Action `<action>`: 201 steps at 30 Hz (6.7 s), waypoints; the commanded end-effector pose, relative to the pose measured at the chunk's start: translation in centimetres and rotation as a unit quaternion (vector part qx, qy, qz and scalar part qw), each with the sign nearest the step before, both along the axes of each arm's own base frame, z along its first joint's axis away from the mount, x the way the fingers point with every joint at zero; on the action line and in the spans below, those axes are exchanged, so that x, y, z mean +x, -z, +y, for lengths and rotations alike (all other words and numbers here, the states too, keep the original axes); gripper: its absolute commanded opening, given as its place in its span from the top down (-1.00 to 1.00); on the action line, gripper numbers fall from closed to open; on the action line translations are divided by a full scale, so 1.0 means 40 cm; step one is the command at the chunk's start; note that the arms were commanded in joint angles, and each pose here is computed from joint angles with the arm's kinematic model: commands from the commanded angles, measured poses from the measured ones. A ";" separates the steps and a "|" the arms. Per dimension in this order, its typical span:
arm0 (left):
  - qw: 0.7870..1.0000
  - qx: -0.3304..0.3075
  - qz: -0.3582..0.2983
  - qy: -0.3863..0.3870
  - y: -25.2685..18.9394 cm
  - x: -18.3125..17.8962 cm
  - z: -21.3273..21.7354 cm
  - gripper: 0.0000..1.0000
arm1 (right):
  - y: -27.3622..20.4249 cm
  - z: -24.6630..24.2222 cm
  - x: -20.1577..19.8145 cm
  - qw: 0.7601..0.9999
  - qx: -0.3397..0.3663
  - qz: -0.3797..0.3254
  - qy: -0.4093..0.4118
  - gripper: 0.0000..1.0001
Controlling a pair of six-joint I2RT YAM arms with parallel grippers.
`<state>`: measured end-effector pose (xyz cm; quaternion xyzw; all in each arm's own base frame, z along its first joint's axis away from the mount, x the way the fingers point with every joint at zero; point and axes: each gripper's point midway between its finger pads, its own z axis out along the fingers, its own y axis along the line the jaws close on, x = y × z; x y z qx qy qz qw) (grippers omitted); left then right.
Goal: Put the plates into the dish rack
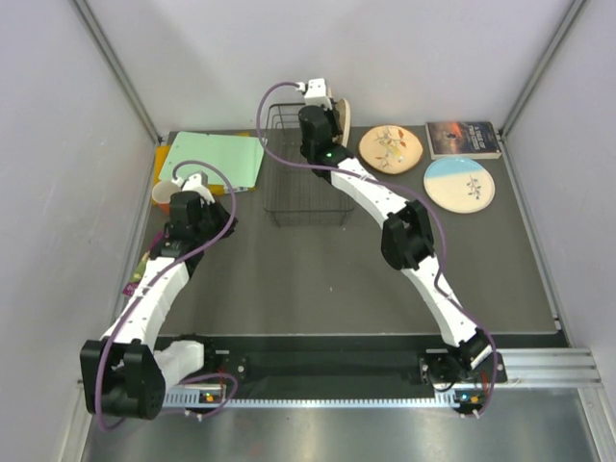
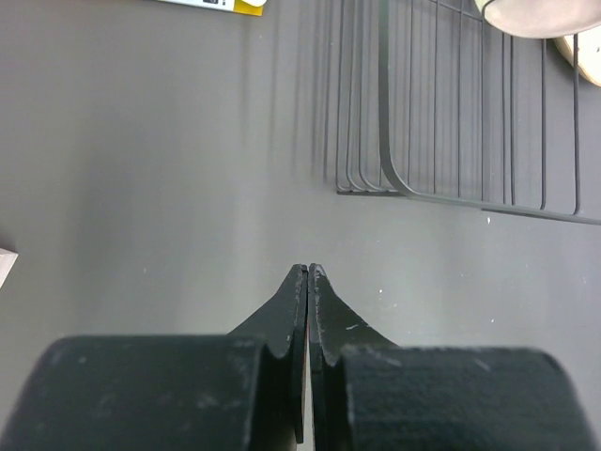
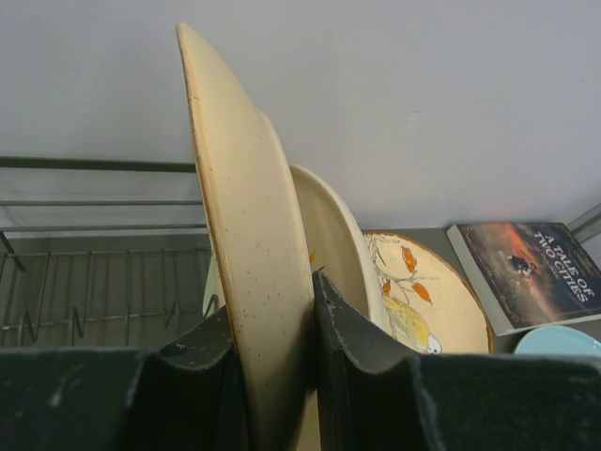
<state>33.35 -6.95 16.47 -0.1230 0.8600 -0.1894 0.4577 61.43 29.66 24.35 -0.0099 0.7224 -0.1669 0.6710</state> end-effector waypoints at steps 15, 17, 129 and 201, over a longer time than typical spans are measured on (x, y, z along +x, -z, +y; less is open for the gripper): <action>0.999 -0.024 -0.028 0.004 -0.018 0.014 -0.012 1.00 | -0.415 0.029 -0.116 0.976 0.111 -0.186 -0.020 1.00; 0.999 -0.028 -0.026 0.004 -0.012 0.009 -0.015 1.00 | -0.441 0.030 -0.130 0.974 0.107 -0.197 -0.021 1.00; 0.891 0.243 -0.196 0.330 -0.256 0.070 -0.292 -0.79 | 0.370 -0.764 -0.287 0.834 -0.142 0.464 -0.264 0.14; 0.848 0.034 -0.059 0.525 0.054 -0.238 -0.681 -0.78 | 0.407 -0.760 -0.595 0.684 0.190 0.525 -0.470 -0.99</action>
